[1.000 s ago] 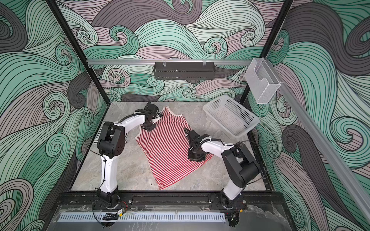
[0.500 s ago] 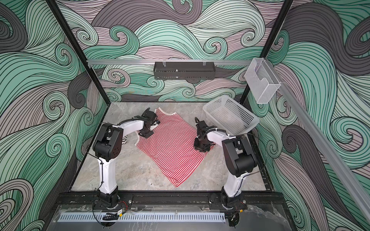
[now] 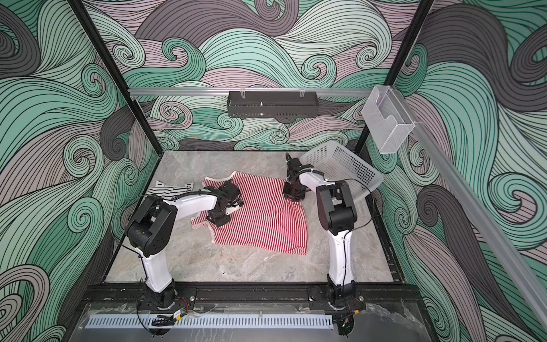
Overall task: Fold and stack tank tops
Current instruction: Rotate the tank top at the center of the table, then fold the tank top at the center of the table.
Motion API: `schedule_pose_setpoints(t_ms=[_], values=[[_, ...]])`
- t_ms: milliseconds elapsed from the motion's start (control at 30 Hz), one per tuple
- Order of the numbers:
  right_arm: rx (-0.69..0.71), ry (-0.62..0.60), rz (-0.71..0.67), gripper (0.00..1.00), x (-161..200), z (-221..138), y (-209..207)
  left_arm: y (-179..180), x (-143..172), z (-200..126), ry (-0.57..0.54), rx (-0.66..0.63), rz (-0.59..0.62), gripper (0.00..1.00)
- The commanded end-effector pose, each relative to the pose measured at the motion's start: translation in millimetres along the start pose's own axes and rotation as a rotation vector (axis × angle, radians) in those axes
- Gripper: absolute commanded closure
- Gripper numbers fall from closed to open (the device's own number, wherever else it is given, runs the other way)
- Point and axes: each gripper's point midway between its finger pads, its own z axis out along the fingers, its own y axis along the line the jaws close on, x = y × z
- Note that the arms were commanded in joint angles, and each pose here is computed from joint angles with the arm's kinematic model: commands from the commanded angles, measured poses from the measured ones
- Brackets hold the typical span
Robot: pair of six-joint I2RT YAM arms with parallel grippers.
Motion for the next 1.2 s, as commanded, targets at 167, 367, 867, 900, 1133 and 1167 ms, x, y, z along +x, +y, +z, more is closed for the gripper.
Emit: schedule_pose_setpoints(t_ms=[167,367,867,900,1133,1167], values=[[0.134,0.044,-0.043,0.66,-20.3,1.2,-24.5,-19.2,34.2,-15.4,0.049,0.056,-0.008,0.84],[0.155,-0.043,-0.109,0.65,-2.5,-45.4,-16.9,0.3,34.7,-22.3,0.048,-0.042,-0.03,0.83],[0.141,-0.01,-0.059,0.38,170.2,-72.0,-31.6,-16.8,12.6,-62.6,-0.211,-0.019,0.056,0.76],[0.129,-0.003,-0.049,0.32,177.9,-72.3,-35.0,-20.7,12.8,-63.7,-0.226,-0.008,0.059,0.72],[0.157,0.044,0.014,0.25,219.9,-85.2,-71.0,-61.6,20.4,-72.2,-0.305,0.15,0.131,0.67],[0.154,0.041,0.039,0.26,223.6,-85.6,-76.6,-67.0,22.2,-72.9,-0.312,0.163,0.143,0.67]])
